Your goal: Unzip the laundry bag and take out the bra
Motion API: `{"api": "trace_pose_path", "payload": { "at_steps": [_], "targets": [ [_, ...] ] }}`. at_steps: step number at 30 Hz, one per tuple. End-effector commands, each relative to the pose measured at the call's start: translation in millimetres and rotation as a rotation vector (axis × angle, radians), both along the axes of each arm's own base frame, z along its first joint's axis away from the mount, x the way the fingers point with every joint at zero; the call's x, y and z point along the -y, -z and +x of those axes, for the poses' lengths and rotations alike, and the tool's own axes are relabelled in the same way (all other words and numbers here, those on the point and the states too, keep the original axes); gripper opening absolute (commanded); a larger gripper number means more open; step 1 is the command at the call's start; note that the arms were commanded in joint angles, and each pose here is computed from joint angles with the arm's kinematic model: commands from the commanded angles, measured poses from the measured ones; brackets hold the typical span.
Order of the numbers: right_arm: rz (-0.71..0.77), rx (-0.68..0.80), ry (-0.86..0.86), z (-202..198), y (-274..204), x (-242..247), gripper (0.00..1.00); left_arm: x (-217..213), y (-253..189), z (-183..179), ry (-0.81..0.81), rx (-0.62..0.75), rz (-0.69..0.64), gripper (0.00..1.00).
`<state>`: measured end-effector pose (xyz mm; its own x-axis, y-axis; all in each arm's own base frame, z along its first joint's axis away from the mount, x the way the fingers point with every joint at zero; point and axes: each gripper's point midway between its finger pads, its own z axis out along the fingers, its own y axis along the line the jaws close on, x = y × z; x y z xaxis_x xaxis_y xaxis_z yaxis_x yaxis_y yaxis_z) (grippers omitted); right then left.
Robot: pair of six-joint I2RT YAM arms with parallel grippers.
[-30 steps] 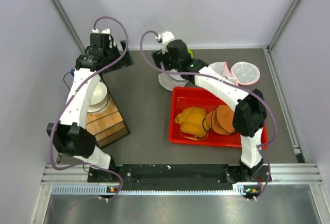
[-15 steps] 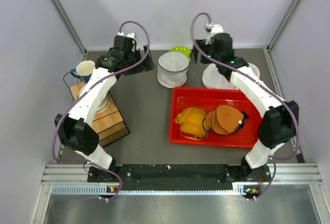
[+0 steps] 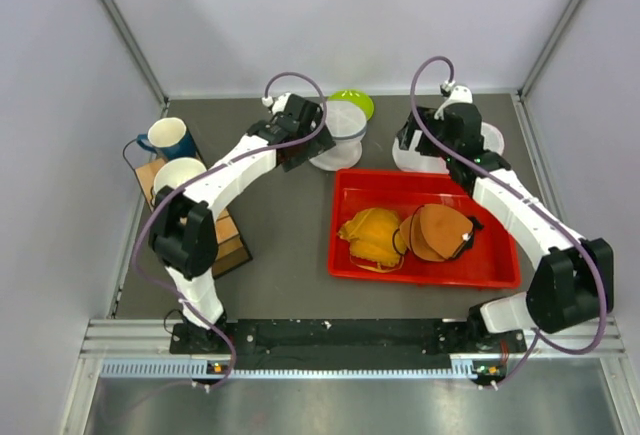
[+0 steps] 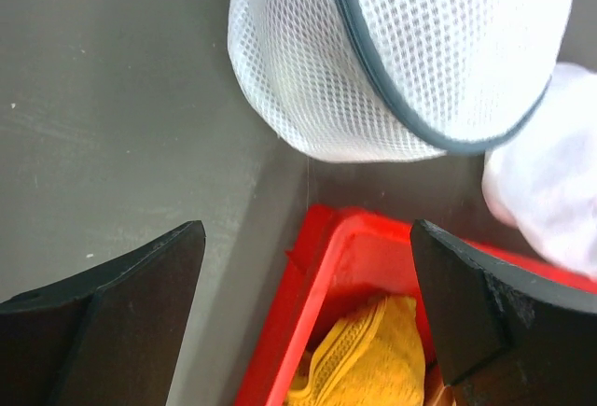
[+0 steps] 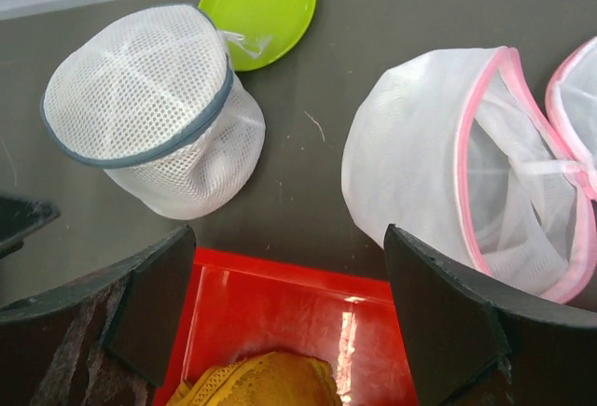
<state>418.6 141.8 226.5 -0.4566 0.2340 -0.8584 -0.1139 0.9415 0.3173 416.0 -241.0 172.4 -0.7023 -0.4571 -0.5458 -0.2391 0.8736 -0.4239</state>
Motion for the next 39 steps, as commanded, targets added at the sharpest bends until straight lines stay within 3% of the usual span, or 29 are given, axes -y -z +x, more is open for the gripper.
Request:
{"api": "trace_pose_path", "payload": {
  "at_steps": [1, 8, 17, 24, 36, 39],
  "targets": [
    [0.043, 0.147, 0.036, -12, -44, 9, 0.83, 7, -23, 35, -0.172, 0.107, -0.062, 0.97],
    [0.05, 0.163, 0.009, -32, -49, 11, 0.83, 22, -12, 57, -0.265, 0.138, -0.054, 0.94],
    [0.049, 0.15, -0.009, -39, -44, 10, 0.83, 24, -18, 54, -0.298, 0.177, -0.096, 0.93],
    [0.072, 0.14, -0.026, -38, -38, 4, 0.83, 1, -39, 43, -0.347, 0.237, -0.079, 0.95],
    [0.142, 0.108, -0.094, -41, -33, -13, 0.82, 41, 4, 88, -0.32, 0.156, -0.058, 0.96],
    [0.14, 0.114, -0.106, -44, -35, -13, 0.82, 45, 16, 92, -0.305, 0.146, -0.051, 0.83]
  ]
}}
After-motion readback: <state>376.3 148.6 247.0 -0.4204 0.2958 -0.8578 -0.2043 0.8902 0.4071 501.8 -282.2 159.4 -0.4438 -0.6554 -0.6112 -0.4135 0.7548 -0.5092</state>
